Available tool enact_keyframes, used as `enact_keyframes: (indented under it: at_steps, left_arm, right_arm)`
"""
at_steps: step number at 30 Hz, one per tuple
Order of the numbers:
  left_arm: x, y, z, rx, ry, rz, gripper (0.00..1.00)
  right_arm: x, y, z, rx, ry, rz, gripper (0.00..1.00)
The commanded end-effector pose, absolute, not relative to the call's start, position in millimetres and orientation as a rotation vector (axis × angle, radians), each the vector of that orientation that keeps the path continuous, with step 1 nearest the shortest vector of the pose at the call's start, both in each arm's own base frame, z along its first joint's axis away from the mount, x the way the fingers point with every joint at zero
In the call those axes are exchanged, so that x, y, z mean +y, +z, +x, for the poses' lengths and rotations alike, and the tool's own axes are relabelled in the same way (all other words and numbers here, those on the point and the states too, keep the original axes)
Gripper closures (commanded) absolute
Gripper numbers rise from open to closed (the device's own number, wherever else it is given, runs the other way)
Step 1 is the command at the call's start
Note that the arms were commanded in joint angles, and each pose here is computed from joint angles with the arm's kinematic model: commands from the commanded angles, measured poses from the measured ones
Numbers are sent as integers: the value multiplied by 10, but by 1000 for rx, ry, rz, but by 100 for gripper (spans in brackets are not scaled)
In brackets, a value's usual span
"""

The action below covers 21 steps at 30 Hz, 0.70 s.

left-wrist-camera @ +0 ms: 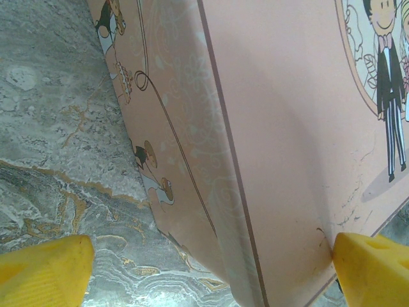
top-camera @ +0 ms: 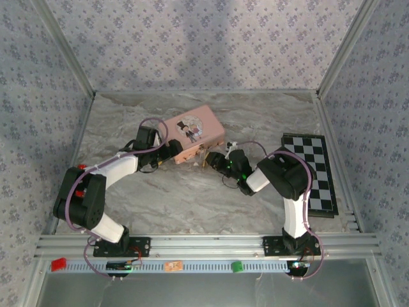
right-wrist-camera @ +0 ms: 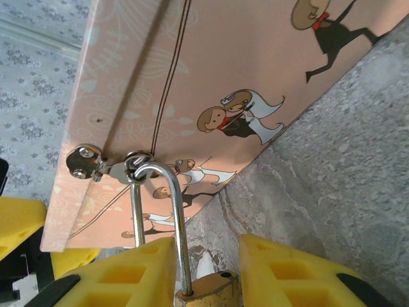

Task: Unlock a padlock with a key

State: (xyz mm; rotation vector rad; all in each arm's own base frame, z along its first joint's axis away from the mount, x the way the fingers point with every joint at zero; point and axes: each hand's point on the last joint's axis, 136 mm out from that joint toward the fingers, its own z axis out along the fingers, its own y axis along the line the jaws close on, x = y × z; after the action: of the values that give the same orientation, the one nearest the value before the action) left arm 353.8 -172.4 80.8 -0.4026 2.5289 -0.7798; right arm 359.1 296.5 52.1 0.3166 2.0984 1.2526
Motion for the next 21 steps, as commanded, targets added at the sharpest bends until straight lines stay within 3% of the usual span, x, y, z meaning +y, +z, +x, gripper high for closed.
enact_keyframes:
  at_steps: [1, 14, 21]
  left_arm:
    - [-1687, 811, 3558, 2531, -762, -423, 5]
    - [-1682, 784, 3538, 2536, -761, -425, 5]
    - [-1684, 798, 3543, 2533, -763, -425, 5]
  right_arm:
    - [3040, 517, 3652, 2092, 1277, 250, 68]
    - [3209, 529, 3725, 2078, 1346, 191, 70]
    - [3205, 560, 3749, 2060, 1357, 185, 87]
